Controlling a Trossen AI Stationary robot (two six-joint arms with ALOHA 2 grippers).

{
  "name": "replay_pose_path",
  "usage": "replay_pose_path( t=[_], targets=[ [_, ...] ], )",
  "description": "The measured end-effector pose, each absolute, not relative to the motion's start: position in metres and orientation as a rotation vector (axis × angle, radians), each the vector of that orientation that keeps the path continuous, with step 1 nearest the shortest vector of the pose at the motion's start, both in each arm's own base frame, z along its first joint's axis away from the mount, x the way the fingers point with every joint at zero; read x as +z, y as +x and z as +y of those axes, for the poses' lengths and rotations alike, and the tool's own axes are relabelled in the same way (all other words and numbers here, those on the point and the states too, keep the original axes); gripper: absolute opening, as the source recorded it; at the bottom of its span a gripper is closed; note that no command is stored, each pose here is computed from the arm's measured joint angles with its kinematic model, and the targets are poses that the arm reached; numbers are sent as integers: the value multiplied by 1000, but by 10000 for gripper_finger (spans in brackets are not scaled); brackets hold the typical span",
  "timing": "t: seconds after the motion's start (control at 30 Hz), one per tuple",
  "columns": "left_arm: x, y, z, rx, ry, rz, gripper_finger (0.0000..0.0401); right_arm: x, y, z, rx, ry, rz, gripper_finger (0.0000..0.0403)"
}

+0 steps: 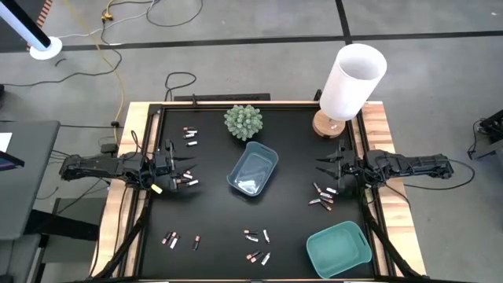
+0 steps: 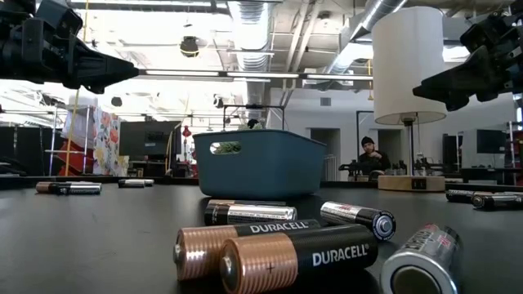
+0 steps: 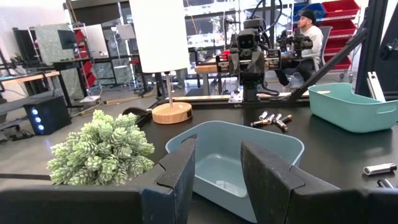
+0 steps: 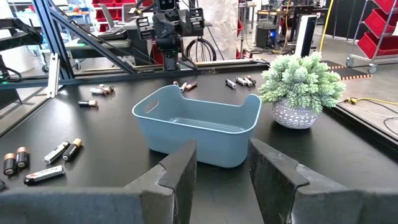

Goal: Sort batteries

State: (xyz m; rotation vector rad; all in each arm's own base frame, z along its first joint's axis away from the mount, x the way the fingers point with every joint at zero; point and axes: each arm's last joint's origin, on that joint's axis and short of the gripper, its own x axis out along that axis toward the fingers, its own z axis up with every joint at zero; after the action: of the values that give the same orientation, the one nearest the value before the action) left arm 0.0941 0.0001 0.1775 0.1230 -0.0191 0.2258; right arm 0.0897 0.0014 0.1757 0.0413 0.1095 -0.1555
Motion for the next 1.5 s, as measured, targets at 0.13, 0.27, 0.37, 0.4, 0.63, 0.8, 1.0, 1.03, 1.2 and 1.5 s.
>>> replay_pose_path(
  t=[0.13, 0.27, 0.37, 0.4, 0.63, 0.8, 1.0, 1.03, 1.2, 1.5],
  targets=[
    [177, 94, 0, 226, 123, -19, 125, 176, 90, 1, -156, 41, 109, 161],
    [178, 94, 0, 226, 123, -19, 125, 176, 90, 1, -156, 41, 109, 161],
    [178, 94, 0, 226, 123, -19, 125, 176, 90, 1, -156, 41, 109, 161],
    [178, 94, 0, 226, 123, -19, 125, 176, 90, 1, -156, 41, 109, 161],
    [178, 94, 0, 226, 123, -19, 125, 176, 90, 1, -161, 37, 108, 161],
    [178, 94, 0, 226, 123, -19, 125, 178, 90, 1, -164, 122, 79, 161],
    [178, 94, 0, 226, 123, -19, 125, 185, 90, 1, -161, 123, 6, 161],
    [178, 94, 0, 226, 123, -19, 125, 186, 90, 1, -160, 124, -4, 161],
    [178, 94, 0, 226, 123, -20, 125, 187, 90, 1, -160, 126, -16, 161],
    [178, 94, 0, 226, 123, -20, 125, 184, 90, 1, -162, 118, 19, 161]
  ],
)
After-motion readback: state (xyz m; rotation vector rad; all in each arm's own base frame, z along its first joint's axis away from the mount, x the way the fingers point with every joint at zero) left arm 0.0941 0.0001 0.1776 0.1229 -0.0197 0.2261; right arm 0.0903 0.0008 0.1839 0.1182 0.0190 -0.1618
